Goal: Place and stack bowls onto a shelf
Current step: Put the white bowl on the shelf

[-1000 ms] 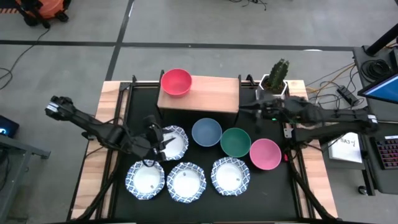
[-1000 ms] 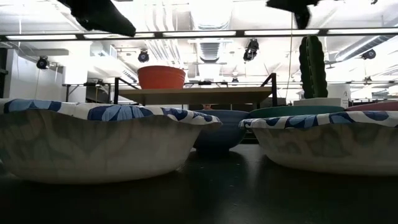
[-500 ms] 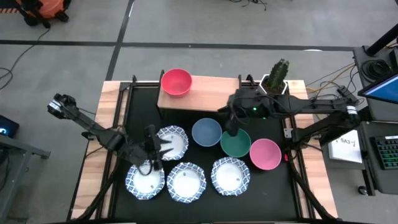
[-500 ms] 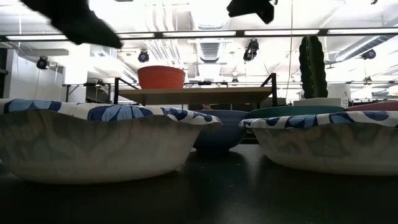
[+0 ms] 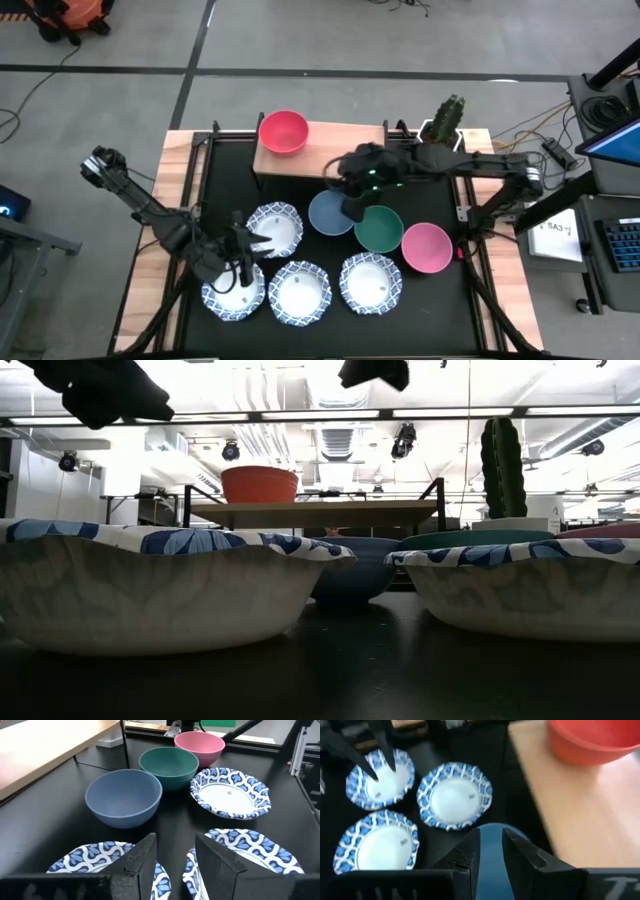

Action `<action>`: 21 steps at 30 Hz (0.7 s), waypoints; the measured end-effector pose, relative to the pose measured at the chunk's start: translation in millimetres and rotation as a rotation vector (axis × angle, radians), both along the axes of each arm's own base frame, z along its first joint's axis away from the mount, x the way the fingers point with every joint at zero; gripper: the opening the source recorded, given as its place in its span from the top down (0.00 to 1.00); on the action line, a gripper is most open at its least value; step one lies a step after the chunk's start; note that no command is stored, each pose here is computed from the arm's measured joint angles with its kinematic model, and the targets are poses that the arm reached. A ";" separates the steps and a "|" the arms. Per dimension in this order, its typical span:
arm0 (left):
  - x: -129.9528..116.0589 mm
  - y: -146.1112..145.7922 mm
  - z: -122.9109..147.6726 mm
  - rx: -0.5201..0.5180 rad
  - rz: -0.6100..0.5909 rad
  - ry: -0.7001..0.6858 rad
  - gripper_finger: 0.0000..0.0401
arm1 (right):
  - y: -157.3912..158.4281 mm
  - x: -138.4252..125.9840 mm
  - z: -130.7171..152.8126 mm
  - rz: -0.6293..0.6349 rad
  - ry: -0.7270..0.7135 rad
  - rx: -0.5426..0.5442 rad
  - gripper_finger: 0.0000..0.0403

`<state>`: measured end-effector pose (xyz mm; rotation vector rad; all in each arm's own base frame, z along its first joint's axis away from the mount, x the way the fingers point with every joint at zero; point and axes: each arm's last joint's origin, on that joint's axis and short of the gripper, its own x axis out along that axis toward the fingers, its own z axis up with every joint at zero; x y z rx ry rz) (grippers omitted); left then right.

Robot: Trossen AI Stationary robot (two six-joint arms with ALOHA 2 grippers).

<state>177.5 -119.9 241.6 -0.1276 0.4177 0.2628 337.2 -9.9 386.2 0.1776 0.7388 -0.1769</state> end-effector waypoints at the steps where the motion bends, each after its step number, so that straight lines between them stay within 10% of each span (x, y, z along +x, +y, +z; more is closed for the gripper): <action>1: -0.2 -1.1 -0.1 0.000 -0.004 0.000 0.70 | 3.4 5.0 -2.3 0.012 0.018 0.003 0.83; 21: -5.1 -4.7 -6.5 0.065 -0.040 0.063 0.70 | 82.7 96.2 -61.5 0.361 0.172 -0.117 0.83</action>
